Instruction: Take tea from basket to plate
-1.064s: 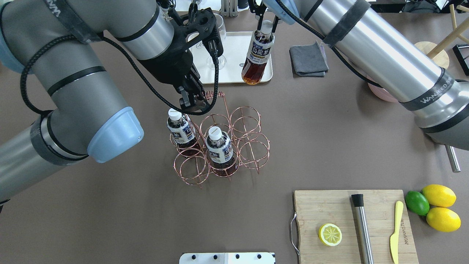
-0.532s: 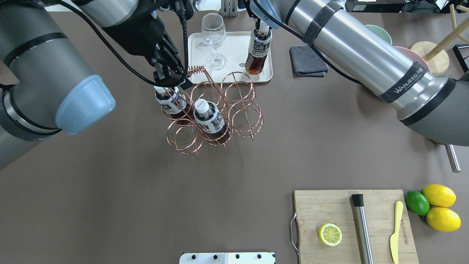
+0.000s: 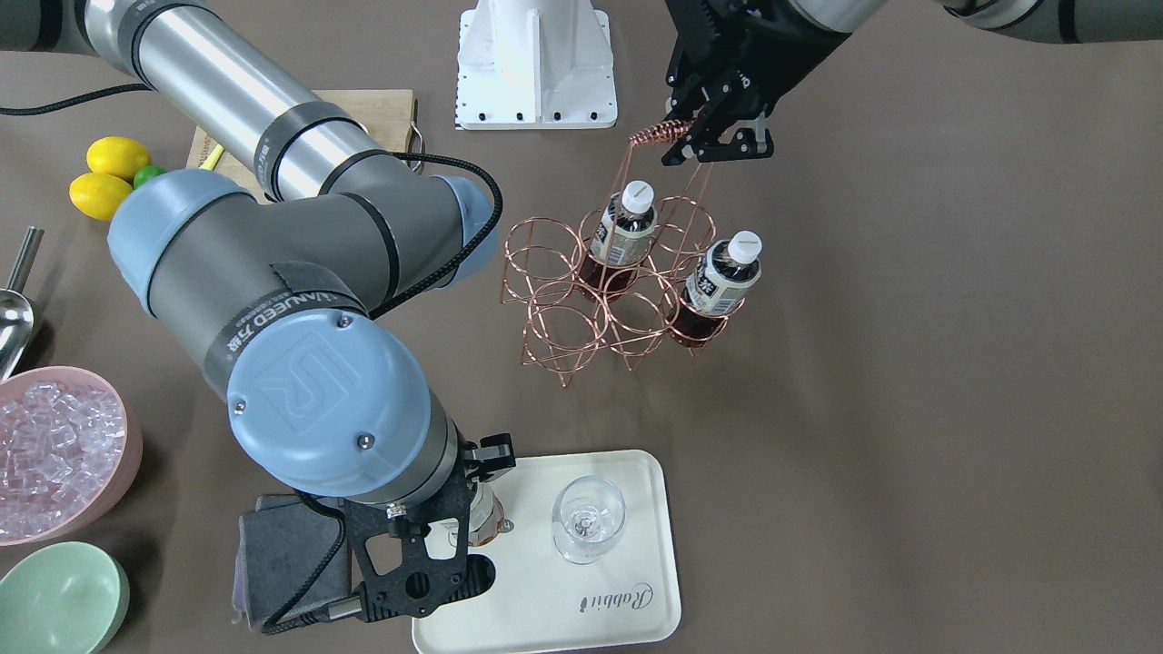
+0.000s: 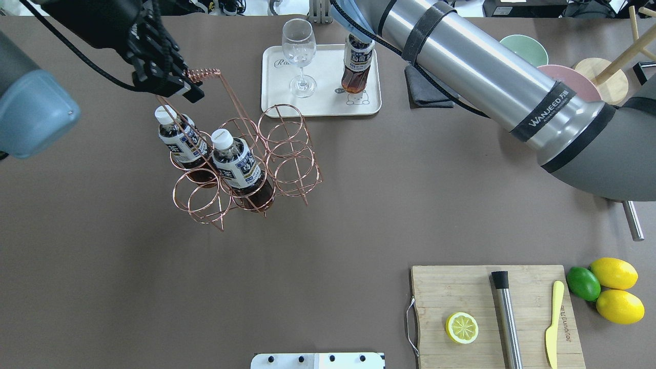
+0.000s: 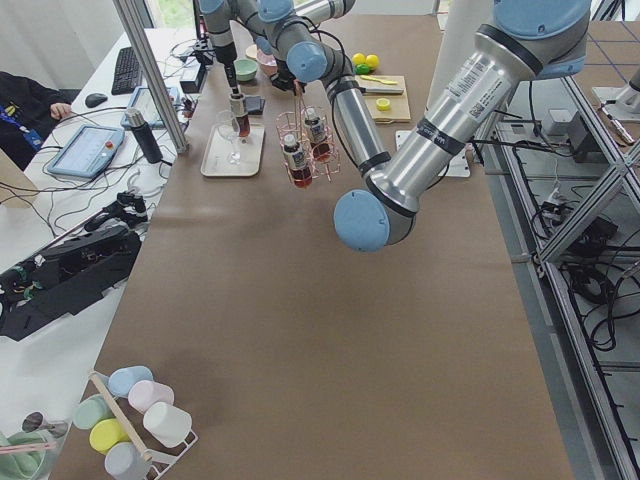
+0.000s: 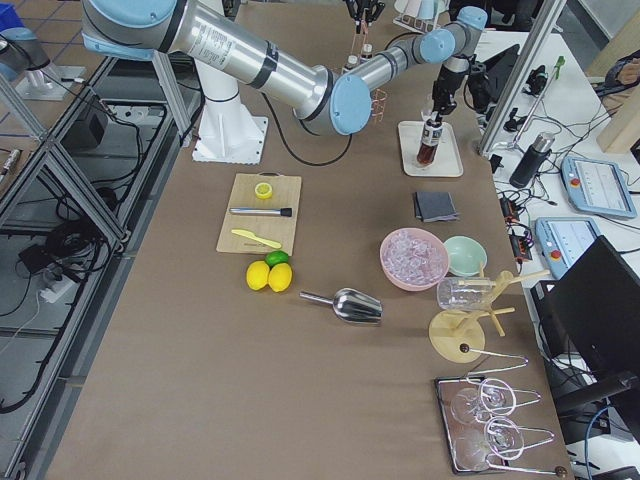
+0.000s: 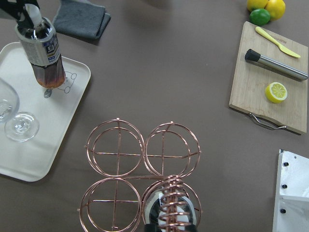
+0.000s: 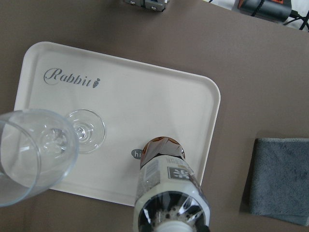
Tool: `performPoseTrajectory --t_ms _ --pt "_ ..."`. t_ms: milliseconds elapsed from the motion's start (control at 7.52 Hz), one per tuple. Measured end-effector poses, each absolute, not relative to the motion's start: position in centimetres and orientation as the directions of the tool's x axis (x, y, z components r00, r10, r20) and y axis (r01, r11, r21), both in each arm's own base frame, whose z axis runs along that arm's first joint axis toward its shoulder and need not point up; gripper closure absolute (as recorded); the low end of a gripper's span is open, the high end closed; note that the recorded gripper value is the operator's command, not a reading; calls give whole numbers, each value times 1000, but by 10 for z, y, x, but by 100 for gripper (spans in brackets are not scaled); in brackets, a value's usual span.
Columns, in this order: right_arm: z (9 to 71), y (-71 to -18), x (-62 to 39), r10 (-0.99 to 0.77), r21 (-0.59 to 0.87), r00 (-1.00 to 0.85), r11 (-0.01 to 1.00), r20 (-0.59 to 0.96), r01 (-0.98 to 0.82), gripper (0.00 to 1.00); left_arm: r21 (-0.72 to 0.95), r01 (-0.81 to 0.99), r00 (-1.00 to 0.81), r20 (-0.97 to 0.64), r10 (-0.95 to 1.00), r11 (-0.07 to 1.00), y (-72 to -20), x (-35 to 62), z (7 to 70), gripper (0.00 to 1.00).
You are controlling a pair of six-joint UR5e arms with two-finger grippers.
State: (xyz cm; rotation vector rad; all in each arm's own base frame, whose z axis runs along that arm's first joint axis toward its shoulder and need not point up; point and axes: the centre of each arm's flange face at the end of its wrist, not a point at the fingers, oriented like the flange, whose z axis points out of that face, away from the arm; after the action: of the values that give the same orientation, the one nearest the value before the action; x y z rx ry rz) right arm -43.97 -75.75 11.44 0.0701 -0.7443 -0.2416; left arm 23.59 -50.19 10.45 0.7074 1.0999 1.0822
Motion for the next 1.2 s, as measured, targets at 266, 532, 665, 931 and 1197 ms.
performPoseTrajectory --t_ms 266,532,665,931,1197 --pt "117 -759 -447 -261 168 710 965 654 201 100 892 -316 85 -311 947 322 -511 186 139 100" --pt "113 -756 -455 -270 172 706 963 655 209 0 887 -333 118 -297 948 319 -517 143 195 100" --pt "112 -755 -459 -273 171 703 962 656 214 0 884 -351 128 -283 951 310 -521 126 222 100" --pt "107 -754 -457 -295 186 693 955 658 230 0 877 -395 135 -240 961 275 -539 94 262 100" --pt "95 -751 -423 -320 187 670 946 670 265 0 863 -433 155 -215 964 262 -562 69 293 100"
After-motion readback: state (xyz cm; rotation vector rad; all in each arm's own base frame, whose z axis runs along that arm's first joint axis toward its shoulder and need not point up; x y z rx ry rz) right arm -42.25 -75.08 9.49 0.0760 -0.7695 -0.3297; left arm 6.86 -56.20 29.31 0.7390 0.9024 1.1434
